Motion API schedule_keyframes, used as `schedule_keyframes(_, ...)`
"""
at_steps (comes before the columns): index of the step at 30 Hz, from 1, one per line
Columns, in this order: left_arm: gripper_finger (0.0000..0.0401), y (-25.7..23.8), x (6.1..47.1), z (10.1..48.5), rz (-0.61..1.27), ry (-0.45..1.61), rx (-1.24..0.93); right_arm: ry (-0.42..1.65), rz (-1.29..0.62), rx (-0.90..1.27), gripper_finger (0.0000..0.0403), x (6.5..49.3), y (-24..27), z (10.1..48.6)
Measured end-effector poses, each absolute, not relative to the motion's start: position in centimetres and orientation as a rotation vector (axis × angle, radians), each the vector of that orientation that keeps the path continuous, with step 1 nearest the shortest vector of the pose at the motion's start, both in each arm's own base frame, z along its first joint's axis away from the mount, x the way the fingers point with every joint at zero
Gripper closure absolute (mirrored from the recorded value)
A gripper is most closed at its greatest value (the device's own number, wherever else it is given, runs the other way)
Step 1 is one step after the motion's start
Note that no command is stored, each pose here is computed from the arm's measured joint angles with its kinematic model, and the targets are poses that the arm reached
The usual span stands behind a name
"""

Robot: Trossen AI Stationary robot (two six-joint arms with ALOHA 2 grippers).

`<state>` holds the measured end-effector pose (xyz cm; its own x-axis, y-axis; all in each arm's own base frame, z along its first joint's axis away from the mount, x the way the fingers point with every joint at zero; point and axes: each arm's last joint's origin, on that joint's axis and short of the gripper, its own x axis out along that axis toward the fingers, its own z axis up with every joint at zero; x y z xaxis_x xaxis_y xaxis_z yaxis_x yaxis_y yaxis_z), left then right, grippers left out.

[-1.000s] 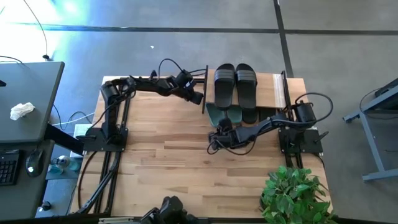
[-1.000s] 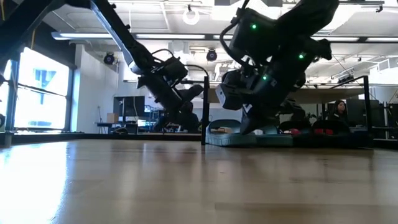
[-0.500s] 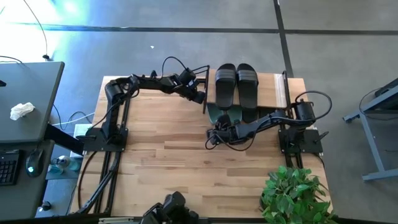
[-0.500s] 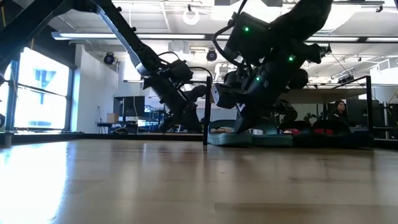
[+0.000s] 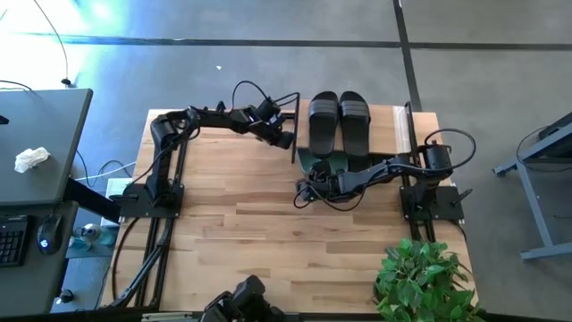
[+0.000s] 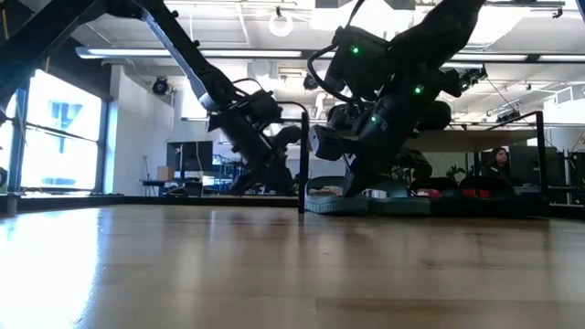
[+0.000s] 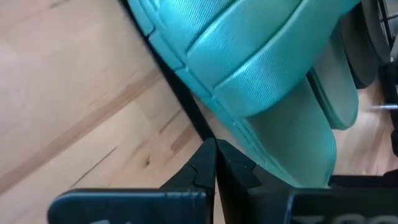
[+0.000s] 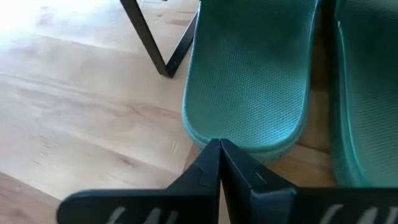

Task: Pick and place slides into the shelf
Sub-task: Put the green slipper under the shelf

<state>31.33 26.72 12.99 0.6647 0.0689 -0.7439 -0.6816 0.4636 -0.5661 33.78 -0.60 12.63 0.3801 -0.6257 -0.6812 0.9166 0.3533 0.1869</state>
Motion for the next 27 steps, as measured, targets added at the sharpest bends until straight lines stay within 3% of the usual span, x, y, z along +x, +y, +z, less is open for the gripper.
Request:
schedule_keyframes(14,0.0401,25.8,29.4,13.1,0.401,0.806,-1.094,0.548,-1.064,0.613,0.0403,33.8,-0.6,12.7)
schedule_keyframes(22,0.0401,25.0,25.8,14.5,0.332,0.607,-1.052,0.546,-1.062,0.616,0.0403,33.9,-0.6,12.7)
schedule_keyframes(27,0.0401,22.7,24.2,14.0,0.217,0.403,-0.848,0.547,-1.058,0.624,0.0403,33.9,-0.6,12.7)
